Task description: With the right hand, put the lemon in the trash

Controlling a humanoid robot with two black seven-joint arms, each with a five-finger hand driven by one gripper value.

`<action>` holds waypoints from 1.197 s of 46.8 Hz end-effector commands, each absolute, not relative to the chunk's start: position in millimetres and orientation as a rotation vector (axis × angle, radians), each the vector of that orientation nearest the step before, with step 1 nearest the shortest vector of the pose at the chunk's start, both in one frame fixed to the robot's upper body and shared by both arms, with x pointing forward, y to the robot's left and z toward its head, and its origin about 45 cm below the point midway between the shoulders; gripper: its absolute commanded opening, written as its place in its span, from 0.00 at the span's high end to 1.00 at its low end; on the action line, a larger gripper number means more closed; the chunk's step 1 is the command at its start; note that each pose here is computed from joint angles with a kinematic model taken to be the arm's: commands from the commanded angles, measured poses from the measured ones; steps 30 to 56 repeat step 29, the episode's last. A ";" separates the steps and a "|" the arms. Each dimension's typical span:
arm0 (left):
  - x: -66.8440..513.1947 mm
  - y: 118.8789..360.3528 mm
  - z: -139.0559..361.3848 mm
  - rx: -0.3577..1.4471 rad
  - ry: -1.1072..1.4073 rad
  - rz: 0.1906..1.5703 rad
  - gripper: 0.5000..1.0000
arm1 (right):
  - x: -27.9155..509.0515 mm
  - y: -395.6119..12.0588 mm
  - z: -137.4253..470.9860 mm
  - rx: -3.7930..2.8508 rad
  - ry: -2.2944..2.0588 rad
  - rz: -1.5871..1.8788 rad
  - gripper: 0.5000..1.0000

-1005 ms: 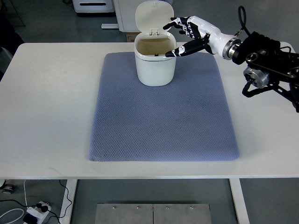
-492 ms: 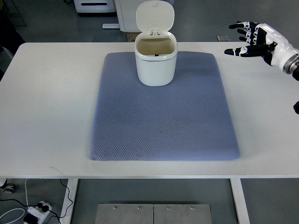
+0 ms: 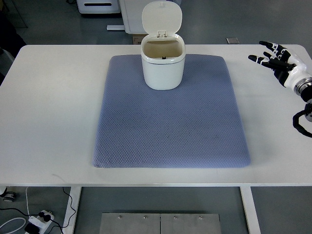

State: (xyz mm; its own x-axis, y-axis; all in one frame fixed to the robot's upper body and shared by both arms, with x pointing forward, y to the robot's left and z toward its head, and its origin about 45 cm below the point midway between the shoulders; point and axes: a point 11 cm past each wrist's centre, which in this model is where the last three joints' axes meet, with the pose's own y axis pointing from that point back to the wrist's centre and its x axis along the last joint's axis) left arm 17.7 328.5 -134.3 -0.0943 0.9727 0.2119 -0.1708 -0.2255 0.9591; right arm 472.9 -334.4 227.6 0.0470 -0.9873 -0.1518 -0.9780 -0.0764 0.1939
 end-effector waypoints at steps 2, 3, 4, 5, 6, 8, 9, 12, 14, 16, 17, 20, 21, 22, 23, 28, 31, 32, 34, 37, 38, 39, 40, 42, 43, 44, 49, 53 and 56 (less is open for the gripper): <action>17.7 328.5 -134.3 1.192 1.014 1.507 0.00 | 475.2 -329.7 218.3 2.239 -2.134 -0.449 0.00; 17.7 328.5 -134.3 1.193 1.013 1.506 0.00 | 475.8 -327.4 217.7 2.242 -2.136 -0.454 0.00; 17.7 328.5 -134.3 1.192 1.014 1.507 0.00 | 476.2 -325.4 216.5 2.244 -2.138 -0.464 0.00; 17.7 328.5 -134.3 1.192 1.014 1.507 0.00 | 477.2 -323.3 216.6 2.248 -2.143 -0.471 0.00; 17.7 328.5 -134.3 1.193 1.013 1.506 0.00 | 478.0 -321.4 217.0 2.252 -2.148 -0.478 0.00; 17.7 328.5 -134.3 1.193 1.013 1.506 0.00 | 479.4 -320.5 218.5 2.257 -2.160 -0.487 0.00; 17.7 328.5 -134.3 1.193 1.013 1.506 0.00 | 479.6 -321.6 218.2 2.253 -2.167 -0.489 0.00; 17.7 328.5 -134.3 1.192 1.014 1.507 0.00 | 480.7 -327.8 217.6 2.232 -2.196 -0.491 0.00; 17.7 328.5 -134.3 1.192 1.014 1.507 0.00 | 481.0 -325.5 215.9 2.232 -2.198 -0.500 0.00; 17.7 328.5 -134.3 1.193 1.013 1.506 0.00 | 480.4 -321.3 212.5 2.235 -2.191 -0.512 0.00; 17.7 328.5 -134.3 1.193 1.013 1.506 0.00 | 480.6 -320.7 211.9 2.234 -2.191 -0.516 0.00; 17.7 328.5 -134.3 1.193 1.013 1.506 0.00 | 480.8 -319.7 211.4 2.234 -2.191 -0.523 0.00; 17.7 328.5 -134.3 1.193 1.013 1.506 0.00 | 480.8 -319.6 211.4 2.233 -2.189 -0.524 0.00; 17.7 328.5 -134.3 1.192 1.014 1.507 0.00 | 481.3 -320.0 212.5 2.235 -2.196 -0.529 0.00; 17.7 328.5 -134.3 1.193 1.013 1.506 0.00 | 481.8 -319.6 213.4 2.238 -2.201 -0.533 0.00; 17.7 328.5 -134.3 1.192 1.014 1.507 0.00 | 481.4 -323.2 213.4 2.233 -2.227 -0.554 0.00; 17.7 328.5 -134.3 1.192 1.014 1.507 0.00 | 480.7 -324.2 212.0 2.228 -2.230 -0.557 0.00; 17.7 328.5 -134.3 1.192 1.014 1.507 0.00 | 480.7 -324.2 212.0 2.228 -2.230 -0.557 0.00; 17.7 328.5 -134.3 1.192 1.014 1.507 0.00 | 480.7 -324.2 212.0 2.228 -2.230 -0.557 0.00; 17.7 328.5 -134.3 1.192 1.014 1.507 0.00 | 480.7 -324.2 212.0 2.228 -2.230 -0.557 0.00; 17.7 328.5 -134.3 1.192 1.014 1.507 0.00 | 480.7 -324.2 212.0 2.228 -2.230 -0.557 0.00; 17.7 328.5 -134.3 1.192 1.014 1.507 0.00 | 480.7 -324.2 212.0 2.228 -2.230 -0.557 0.00; 17.7 328.5 -134.3 1.192 1.014 1.507 0.00 | 480.7 -324.2 212.0 2.228 -2.230 -0.557 0.00; 17.7 328.5 -134.3 1.192 1.014 1.507 0.00 | 480.7 -324.2 212.0 2.228 -2.230 -0.557 0.00; 17.7 328.5 -134.3 1.192 1.014 1.507 0.00 | 480.7 -324.2 212.0 2.228 -2.230 -0.557 0.00; 17.7 328.5 -134.3 1.192 1.014 1.507 0.00 | 480.7 -324.2 212.0 2.228 -2.230 -0.557 0.00; 17.7 328.5 -134.3 1.192 1.014 1.507 0.00 | 480.7 -324.2 212.0 2.228 -2.230 -0.557 0.00; 17.7 328.5 -134.3 1.192 1.014 1.507 0.00 | 480.7 -324.2 212.0 2.228 -2.230 -0.557 0.00; 17.7 328.5 -134.3 1.192 1.014 1.507 0.00 | 480.7 -324.2 212.0 2.228 -2.230 -0.557 0.00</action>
